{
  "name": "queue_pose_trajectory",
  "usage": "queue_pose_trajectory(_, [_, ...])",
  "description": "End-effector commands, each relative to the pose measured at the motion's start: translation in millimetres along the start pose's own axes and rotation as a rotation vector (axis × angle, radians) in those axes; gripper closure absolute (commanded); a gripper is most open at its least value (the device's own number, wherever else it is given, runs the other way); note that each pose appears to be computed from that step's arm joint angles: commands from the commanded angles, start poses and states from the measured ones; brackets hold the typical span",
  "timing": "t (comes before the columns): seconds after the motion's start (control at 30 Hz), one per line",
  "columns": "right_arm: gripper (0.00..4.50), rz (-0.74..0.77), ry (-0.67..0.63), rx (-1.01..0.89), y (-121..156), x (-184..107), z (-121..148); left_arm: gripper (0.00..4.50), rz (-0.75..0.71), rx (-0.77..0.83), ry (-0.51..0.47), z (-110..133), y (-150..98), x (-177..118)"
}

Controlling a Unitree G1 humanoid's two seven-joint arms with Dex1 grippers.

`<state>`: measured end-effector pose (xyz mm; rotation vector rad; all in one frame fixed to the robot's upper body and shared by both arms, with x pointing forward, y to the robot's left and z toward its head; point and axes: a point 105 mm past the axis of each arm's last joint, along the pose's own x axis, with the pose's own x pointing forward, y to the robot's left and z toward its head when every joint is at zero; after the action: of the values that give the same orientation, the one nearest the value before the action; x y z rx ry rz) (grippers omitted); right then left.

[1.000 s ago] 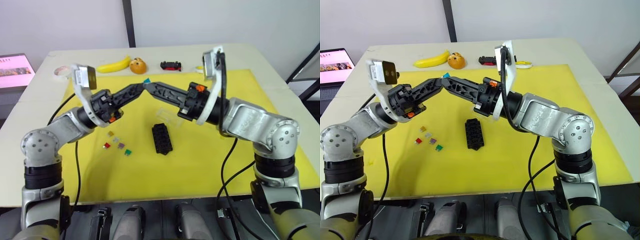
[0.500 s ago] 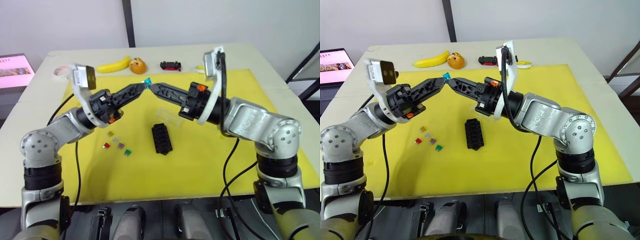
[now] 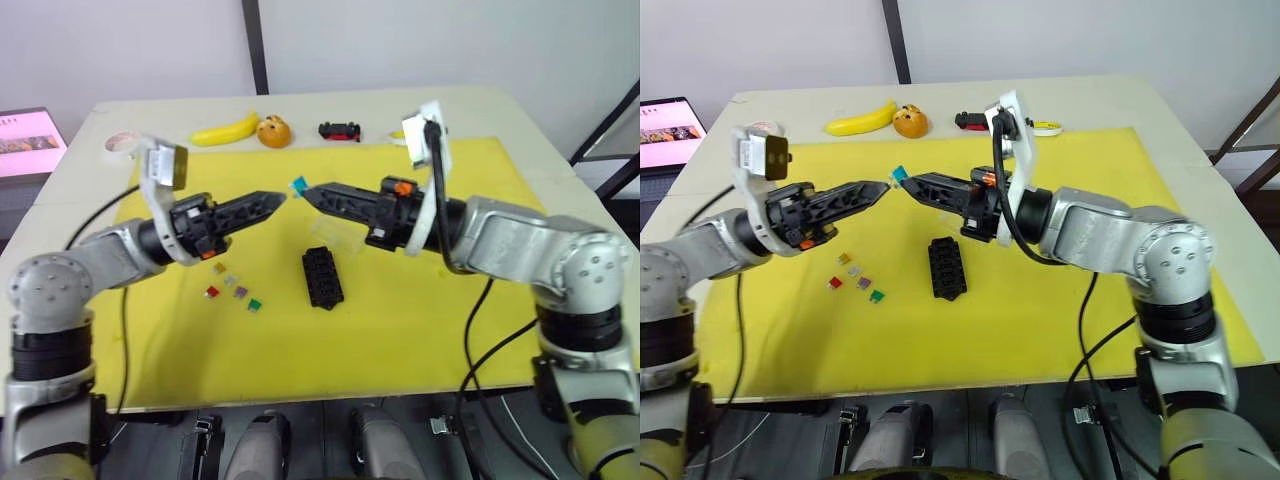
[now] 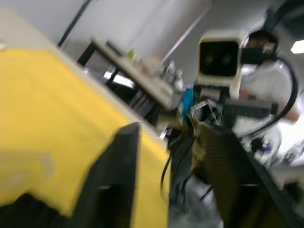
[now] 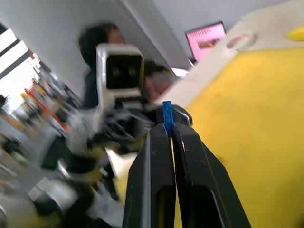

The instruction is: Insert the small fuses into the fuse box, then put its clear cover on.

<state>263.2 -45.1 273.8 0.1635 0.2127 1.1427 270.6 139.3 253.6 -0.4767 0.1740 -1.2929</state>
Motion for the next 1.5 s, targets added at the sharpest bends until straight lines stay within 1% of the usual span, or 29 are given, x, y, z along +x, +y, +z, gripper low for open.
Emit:
queue_pose_trajectory(0.03, [4.5, 0.059, 0.164, -0.252, 9, -4, -18, 0.39, -0.002, 0.133, 0.16, -3, -4, -16])
queue_pose_trajectory(0.07, [4.5, 0.068, 0.182, -0.276, 8, -4, -20, 0.04, -0.004, 0.147, 0.184, -3, -2, -18])
queue_pose_trajectory(0.1, [4.5, 0.085, 0.208, -0.339, 7, -5, -23, 0.04, 0.01, 0.195, 0.247, -7, 1, -23])
queue_pose_trajectory(0.17, [4.5, 0.115, 0.29, -0.489, -1, -6, -31, 0.04, 0.037, 0.361, 0.417, -15, 11, -33])
queue_pose_trajectory(0.2, [4.5, 0.129, 0.325, -0.539, -5, -6, -35, 0.04, 0.033, 0.424, 0.474, -18, 15, -36])
queue_pose_trajectory(0.27, [4.5, 0.144, 0.398, -0.61, -17, -7, -43, 0.04, 0.007, 0.526, 0.551, -25, 19, -37])
queue_pose_trajectory(0.33, [4.5, 0.16, 0.464, -0.661, -26, -9, -50, 0.04, -0.031, 0.591, 0.623, -35, 20, -41])
queue_pose_trajectory(0.4, [4.5, 0.174, 0.496, -0.685, -31, -11, -53, 0.04, -0.053, 0.619, 0.654, -39, 20, -43])
queue_pose_trajectory(0.53, [4.5, 0.196, 0.55, -0.706, -41, -8, -63, 0.04, -0.082, 0.646, 0.664, -51, 16, -43])
queue_pose_trajectory(0.73, [4.5, 0.215, 0.559, -0.744, -45, 2, -67, 0.04, -0.097, 0.662, 0.647, -65, 6, -37])
queue_pose_trajectory(0.83, [4.5, 0.242, 0.565, -0.75, -41, 5, -69, 0.04, -0.088, 0.67, 0.637, -66, 4, -35])
queue_pose_trajectory(0.9, [4.5, 0.252, 0.568, -0.759, -40, 7, -70, 0.04, -0.057, 0.667, 0.623, -63, 5, -37])
queue_pose_trajectory(1.0, [4.5, 0.262, 0.564, -0.758, -39, 9, -69, 0.04, 0.024, 0.678, 0.622, -52, 10, -50])
queue_pose_trajectory(1.07, [4.5, 0.267, 0.562, -0.757, -39, 10, -70, 0.04, 0.049, 0.689, 0.621, -48, 12, -53])
queue_pose_trajectory(1.17, [4.5, 0.268, 0.579, -0.761, -43, 11, -74, 0.04, 0.037, 0.697, 0.63, -53, 10, -49])
queue_pose_trajectory(1.3, [4.5, 0.266, 0.598, -0.777, -47, 11, -77, 0.04, -0.003, 0.69, 0.616, -61, 6, -38])
queue_pose_trajectory(1.5, [4.5, 0.268, 0.62, -0.784, -50, 9, -79, 0.04, 0.0, 0.696, 0.606, -80, 15, -19])
